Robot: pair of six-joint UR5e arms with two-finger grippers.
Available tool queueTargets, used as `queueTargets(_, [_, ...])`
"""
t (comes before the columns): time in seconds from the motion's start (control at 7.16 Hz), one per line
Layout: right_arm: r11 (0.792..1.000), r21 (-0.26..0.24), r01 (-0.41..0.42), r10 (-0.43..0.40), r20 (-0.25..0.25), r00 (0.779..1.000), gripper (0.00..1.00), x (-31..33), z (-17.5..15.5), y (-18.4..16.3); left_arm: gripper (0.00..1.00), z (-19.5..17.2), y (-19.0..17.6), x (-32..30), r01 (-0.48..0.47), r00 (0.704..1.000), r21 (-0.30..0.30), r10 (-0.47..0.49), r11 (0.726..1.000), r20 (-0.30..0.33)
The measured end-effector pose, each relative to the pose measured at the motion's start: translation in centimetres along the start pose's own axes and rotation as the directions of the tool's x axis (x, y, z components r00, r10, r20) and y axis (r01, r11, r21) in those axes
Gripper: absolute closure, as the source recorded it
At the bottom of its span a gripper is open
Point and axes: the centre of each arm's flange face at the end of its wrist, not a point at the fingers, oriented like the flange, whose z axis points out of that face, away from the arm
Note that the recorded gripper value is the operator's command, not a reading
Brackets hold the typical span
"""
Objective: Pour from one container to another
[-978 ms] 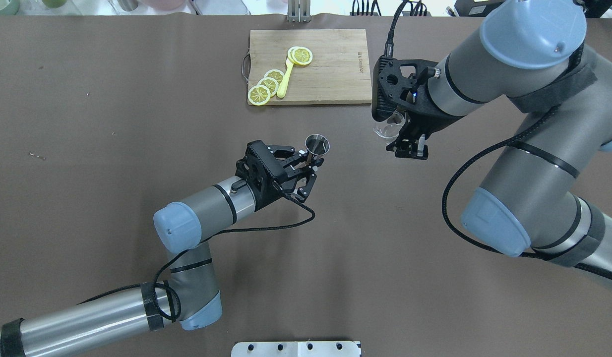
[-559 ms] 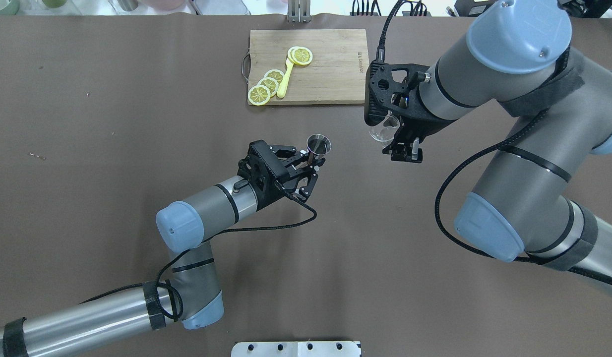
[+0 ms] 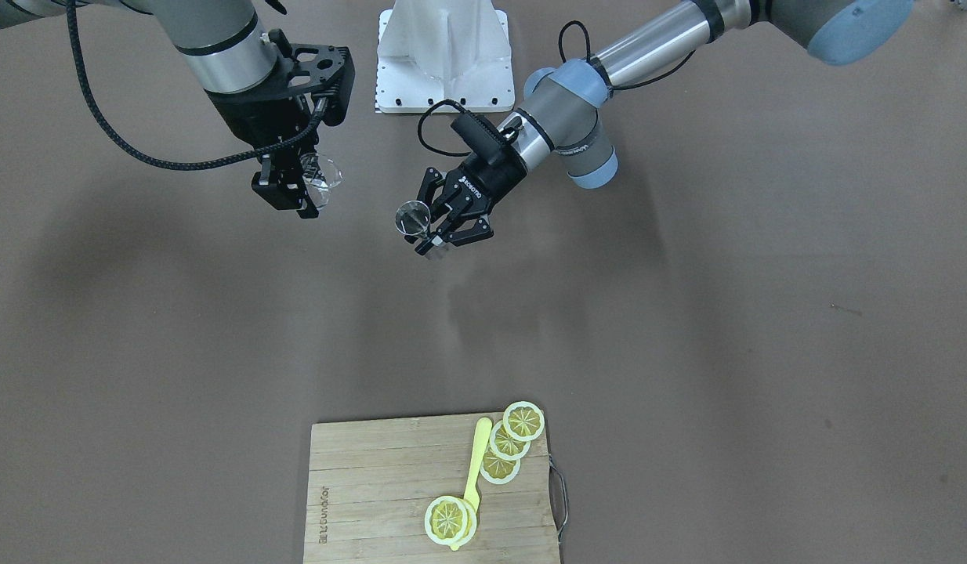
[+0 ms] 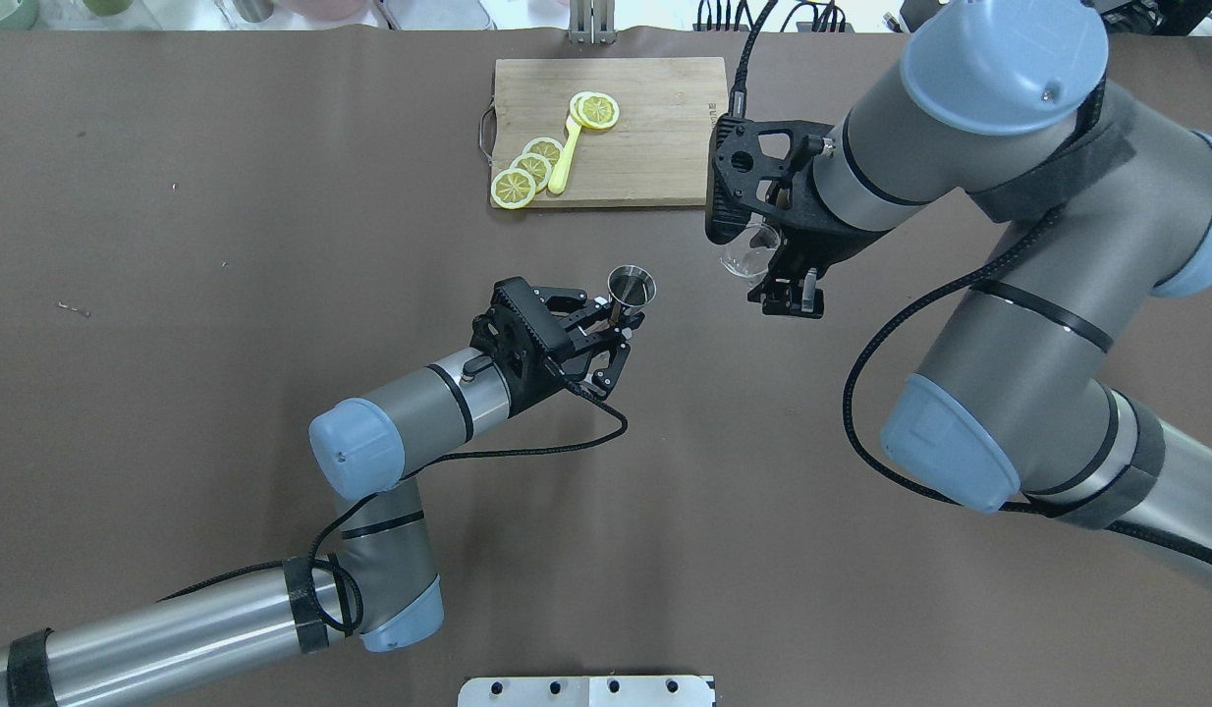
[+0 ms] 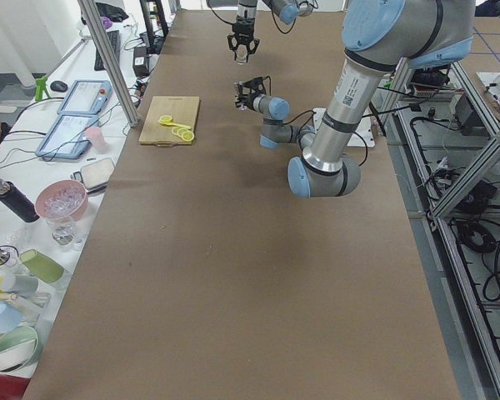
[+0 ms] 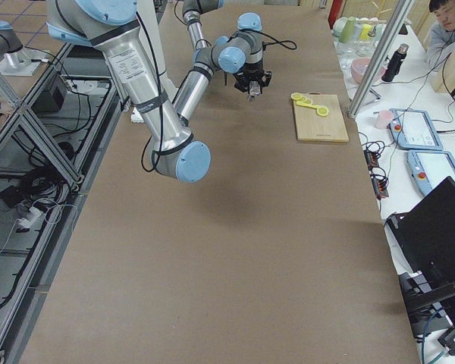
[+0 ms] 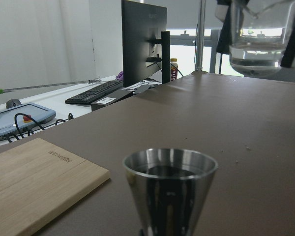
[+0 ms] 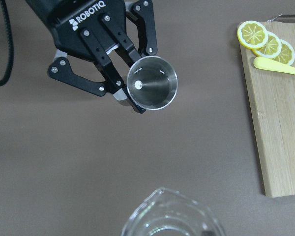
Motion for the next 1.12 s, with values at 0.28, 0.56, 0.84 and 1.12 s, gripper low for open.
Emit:
queueTargets(0.28, [1.0,-0.026,-0.01,0.01,0.014,1.0,1.0,0.2,0.2,-1.0,1.0,0.0,0.0,0.0,0.0,1.0,0.0,0.0,1.0,0.001])
queueTargets(0.56, [0.999,-0.048,0.001,0.001,0.03,1.0,1.0,0.5,0.8,-1.7,1.0,0.1,0.0,0.1,0.001,1.0,0.0,-0.001,1.0,-0.002])
queueTargets(0.84, [0.997,-0.061,0.045,-0.042,0.048,0.998,1.0,1.2,1.7,-2.4,1.0,0.2,-0.1,0.3,0.001,1.0,0.001,-0.001,1.0,-0.003])
queueTargets(1.12, [0.993,-0.082,0.087,-0.082,0.054,0.995,1.0,2.6,3.0,-3.5,1.0,0.2,-0.1,0.2,0.001,1.0,0.001,-0.001,1.0,-0.002])
